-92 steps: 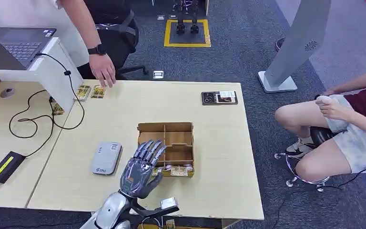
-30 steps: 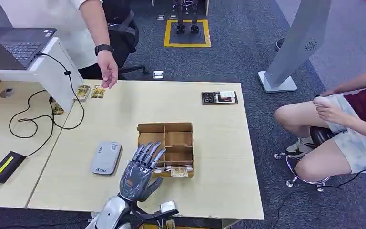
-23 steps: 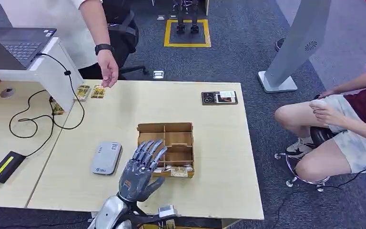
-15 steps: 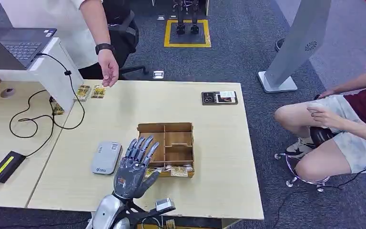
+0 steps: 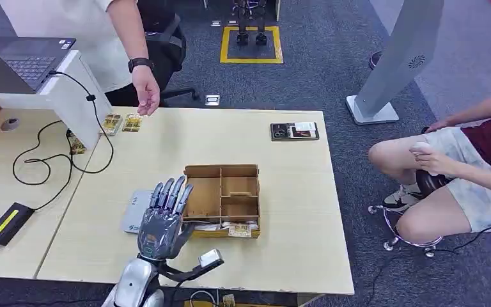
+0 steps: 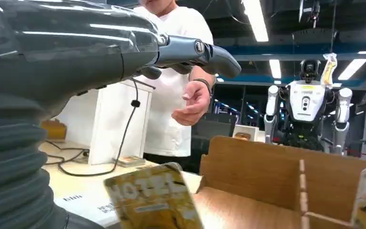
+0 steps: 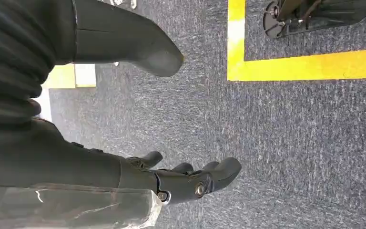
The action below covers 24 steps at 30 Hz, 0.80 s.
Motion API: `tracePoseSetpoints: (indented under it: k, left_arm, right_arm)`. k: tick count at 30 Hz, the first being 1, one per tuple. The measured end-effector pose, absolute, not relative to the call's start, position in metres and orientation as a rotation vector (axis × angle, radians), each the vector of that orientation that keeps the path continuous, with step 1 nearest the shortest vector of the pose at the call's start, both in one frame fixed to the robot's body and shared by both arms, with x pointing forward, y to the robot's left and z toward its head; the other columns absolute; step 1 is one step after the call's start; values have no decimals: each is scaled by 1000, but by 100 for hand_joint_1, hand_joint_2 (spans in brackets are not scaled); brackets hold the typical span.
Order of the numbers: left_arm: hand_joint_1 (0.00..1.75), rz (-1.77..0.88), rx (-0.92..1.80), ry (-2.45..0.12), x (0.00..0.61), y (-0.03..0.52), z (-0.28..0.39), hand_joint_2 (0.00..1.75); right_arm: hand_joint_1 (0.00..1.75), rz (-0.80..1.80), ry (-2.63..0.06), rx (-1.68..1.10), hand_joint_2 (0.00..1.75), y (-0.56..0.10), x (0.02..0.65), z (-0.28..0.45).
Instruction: Pass the card to the sensor for recognition and then transmit it.
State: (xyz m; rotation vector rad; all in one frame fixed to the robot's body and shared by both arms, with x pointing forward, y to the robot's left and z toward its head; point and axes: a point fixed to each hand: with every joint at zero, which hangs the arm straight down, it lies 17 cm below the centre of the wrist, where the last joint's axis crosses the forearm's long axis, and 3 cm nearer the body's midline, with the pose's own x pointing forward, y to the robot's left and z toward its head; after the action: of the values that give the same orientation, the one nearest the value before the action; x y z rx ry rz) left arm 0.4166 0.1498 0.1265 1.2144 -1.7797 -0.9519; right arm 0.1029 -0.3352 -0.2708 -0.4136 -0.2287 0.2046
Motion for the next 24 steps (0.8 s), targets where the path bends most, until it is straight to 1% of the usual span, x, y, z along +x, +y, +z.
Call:
tracePoseSetpoints:
  k: [8, 24]
  left_arm:
    - [0, -972, 1265, -1734, 423, 163, 121, 175]
    - [0, -980, 1275, -1725, 425, 168, 119, 175]
  right_arm:
    - [0, 209, -230, -411, 175, -334, 104, -271]
    - [0, 212, -231, -411, 175, -334, 104, -271]
